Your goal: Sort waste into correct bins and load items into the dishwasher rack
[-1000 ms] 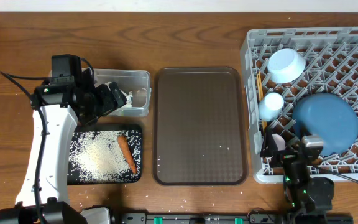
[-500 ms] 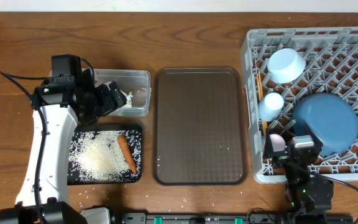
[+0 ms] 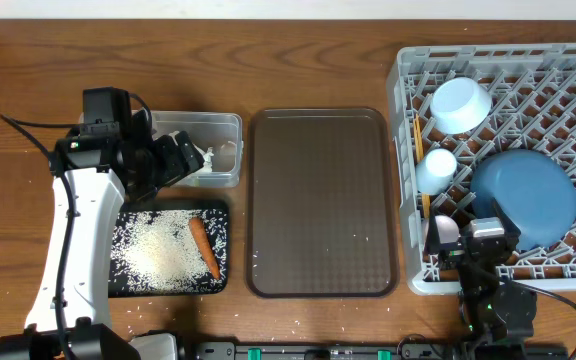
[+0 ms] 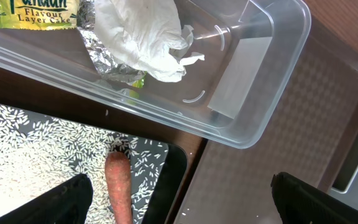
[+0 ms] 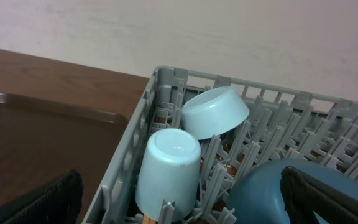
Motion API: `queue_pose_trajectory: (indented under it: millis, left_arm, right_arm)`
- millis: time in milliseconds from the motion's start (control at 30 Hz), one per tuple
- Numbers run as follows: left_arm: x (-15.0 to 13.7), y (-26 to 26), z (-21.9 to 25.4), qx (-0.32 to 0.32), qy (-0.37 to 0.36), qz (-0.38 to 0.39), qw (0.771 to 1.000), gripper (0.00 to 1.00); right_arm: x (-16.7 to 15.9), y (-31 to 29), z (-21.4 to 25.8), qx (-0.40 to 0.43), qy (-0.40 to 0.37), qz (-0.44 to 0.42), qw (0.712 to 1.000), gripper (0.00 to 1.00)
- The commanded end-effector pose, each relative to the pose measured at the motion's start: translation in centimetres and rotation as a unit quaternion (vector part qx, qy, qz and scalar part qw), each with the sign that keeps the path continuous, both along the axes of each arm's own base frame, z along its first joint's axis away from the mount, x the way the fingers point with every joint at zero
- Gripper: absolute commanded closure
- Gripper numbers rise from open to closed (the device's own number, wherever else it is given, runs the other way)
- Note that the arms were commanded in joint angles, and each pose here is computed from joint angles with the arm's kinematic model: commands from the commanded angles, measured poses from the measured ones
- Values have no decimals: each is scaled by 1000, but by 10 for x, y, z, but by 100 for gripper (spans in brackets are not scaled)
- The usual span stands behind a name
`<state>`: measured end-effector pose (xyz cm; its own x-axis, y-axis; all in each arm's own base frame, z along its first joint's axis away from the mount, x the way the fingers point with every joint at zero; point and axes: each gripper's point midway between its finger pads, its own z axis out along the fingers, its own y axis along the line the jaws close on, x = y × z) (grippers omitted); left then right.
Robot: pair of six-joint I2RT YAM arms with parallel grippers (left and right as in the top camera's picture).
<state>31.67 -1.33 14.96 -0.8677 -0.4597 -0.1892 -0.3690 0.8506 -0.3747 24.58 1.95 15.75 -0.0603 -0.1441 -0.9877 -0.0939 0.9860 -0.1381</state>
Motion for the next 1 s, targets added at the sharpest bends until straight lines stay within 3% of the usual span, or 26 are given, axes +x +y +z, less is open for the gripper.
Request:
queue_pose_trajectory:
  millis: [0,767,967]
  left_arm:
    - [0,3,1,6,-1,-1,1000,6]
    - [0,3,1,6,-1,-1,1000,6]
    - [-3,2,18,10,-31,-2,999,6]
  right_arm:
    - [0,0,0,-7,-1,-1,1000,1]
    - [0,0,0,-7,-1,-1,1000,1]
    - [0,0,0,-7,-1,-1,1000,1]
